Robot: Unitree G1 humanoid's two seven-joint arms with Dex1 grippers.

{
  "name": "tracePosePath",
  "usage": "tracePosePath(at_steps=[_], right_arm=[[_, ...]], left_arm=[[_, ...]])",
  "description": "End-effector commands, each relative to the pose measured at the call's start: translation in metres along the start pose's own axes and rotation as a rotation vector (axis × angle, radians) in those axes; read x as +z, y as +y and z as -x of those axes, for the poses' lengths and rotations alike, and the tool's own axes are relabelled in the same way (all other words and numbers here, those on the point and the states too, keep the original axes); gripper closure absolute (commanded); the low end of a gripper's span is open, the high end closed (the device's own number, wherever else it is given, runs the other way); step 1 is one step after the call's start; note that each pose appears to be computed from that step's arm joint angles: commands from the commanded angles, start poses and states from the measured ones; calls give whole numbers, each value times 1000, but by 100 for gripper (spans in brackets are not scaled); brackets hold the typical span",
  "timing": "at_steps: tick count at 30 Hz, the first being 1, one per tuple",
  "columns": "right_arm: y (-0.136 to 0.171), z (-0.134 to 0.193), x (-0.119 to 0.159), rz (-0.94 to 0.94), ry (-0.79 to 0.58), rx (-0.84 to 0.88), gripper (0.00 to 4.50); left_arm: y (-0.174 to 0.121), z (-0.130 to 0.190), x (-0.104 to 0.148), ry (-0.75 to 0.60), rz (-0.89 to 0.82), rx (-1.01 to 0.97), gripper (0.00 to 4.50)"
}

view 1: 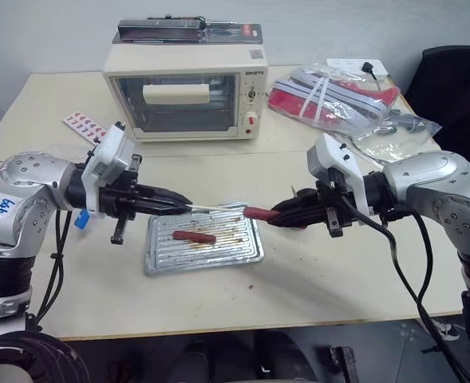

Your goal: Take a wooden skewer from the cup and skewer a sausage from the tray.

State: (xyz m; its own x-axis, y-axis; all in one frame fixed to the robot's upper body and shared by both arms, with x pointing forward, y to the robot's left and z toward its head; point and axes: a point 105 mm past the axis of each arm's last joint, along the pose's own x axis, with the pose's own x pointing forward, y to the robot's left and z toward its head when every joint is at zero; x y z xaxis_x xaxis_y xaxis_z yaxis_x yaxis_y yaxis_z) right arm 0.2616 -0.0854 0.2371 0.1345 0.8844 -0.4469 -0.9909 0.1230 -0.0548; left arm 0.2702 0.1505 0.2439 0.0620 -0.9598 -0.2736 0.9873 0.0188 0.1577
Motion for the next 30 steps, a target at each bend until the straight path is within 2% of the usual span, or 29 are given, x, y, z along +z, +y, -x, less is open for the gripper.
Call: tracePosePath(at_steps=[1,16,30], right_arm=[[5,3,13,53,-37,0,420],[2,1,12,46,-42,-2,420],[12,-2,15,119,-32,104,420]], left_arm=[[-2,-2,12,-17,-53,-22,450],[-2,-3,14,-25,-51,-31,450],[-10,-16,17,-40,-35,-137,450]])
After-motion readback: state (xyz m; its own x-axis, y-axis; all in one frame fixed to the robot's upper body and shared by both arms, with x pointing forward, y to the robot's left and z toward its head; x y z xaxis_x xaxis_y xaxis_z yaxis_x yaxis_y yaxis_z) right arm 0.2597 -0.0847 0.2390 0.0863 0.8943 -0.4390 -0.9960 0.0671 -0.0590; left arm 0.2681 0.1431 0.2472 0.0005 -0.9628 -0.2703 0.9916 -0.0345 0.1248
